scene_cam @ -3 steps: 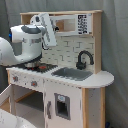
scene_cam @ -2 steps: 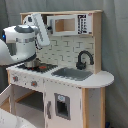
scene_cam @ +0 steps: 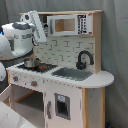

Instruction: Play with the kitchen

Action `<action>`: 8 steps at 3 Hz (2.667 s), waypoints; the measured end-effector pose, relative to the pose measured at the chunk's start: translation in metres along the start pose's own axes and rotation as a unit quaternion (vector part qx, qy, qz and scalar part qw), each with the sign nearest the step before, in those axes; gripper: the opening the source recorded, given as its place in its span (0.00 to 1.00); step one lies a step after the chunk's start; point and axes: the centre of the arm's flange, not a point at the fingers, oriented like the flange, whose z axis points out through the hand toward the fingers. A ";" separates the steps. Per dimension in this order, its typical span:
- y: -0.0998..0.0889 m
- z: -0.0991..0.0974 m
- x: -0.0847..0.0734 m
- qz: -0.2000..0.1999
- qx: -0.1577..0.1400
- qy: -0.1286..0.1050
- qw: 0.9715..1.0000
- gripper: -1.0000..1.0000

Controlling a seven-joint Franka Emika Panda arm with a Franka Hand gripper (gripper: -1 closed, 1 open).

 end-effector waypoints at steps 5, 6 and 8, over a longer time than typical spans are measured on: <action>-0.013 0.056 -0.015 0.008 -0.031 -0.134 0.990 0.00; -0.008 0.071 -0.003 0.006 -0.028 -0.129 0.991 0.00; -0.009 0.099 0.019 0.005 -0.008 -0.113 0.994 0.00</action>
